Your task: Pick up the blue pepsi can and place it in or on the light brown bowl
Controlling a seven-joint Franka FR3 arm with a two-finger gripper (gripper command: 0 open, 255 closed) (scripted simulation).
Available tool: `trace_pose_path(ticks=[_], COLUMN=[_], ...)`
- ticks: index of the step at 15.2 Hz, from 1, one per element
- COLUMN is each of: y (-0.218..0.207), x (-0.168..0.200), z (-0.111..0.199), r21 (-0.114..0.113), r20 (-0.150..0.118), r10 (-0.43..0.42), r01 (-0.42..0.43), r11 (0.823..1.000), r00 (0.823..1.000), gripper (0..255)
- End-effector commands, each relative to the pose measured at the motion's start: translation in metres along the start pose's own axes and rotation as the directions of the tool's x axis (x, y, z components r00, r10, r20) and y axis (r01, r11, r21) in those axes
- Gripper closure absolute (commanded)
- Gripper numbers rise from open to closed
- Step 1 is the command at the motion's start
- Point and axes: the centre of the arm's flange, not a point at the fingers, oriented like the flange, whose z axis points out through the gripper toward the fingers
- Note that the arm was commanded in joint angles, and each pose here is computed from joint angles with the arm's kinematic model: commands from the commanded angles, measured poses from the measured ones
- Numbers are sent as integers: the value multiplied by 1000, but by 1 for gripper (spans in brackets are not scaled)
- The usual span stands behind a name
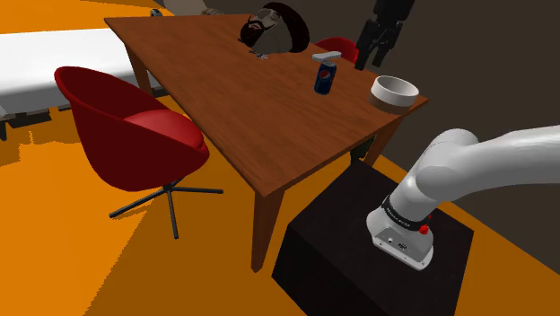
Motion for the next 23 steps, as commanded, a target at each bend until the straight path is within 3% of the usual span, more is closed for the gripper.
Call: trace_pose_path(ticks=[1, 23], y=[0, 180], x=[0, 221], z=[0, 73], r21=[0, 43], r20=[0, 0], r10=[0, 6], r01=[0, -6], r11=[1000, 999], r00=[1000, 1000], gripper=[0, 0])
